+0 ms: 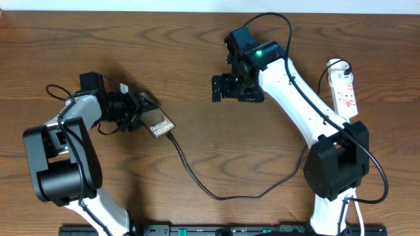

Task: Plug charger to phone and switch on socket
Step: 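Lower the phone flat onto the table with the left gripper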

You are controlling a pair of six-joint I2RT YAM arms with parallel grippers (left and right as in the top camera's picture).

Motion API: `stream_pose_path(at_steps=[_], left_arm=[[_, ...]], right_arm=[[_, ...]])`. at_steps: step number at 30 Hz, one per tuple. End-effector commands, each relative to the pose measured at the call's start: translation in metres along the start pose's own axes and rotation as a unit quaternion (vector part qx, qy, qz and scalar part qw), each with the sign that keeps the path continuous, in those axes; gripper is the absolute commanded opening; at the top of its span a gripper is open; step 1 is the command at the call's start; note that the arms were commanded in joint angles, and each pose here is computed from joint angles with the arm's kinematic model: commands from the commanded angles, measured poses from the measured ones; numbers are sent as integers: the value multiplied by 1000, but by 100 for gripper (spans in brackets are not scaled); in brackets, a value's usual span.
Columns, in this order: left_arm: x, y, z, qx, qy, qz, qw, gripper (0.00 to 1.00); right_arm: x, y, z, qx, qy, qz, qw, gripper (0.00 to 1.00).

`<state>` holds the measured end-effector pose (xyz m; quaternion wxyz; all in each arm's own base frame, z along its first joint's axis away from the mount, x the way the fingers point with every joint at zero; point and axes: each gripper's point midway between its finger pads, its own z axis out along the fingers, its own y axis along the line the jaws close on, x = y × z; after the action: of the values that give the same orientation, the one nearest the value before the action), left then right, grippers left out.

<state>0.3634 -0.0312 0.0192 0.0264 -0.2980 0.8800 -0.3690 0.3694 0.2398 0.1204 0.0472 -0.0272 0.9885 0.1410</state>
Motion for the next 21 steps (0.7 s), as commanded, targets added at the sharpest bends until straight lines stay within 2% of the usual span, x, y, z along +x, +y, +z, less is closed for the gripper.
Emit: stream_pose_path(at_steps=[1,14,21], left_arm=[[2,26,4,-59,-4,-17,998,63],[16,66,-6,-168,3,-52,984,64],[23,79,-11,-204,9,-63,977,65]], right_arm=[[-2,2,-4,1,-6,-5,1000,95],[-1,2,-4,1,-6,-5,1000,95],[0,6,-3,0,-5,-9,1000,95]])
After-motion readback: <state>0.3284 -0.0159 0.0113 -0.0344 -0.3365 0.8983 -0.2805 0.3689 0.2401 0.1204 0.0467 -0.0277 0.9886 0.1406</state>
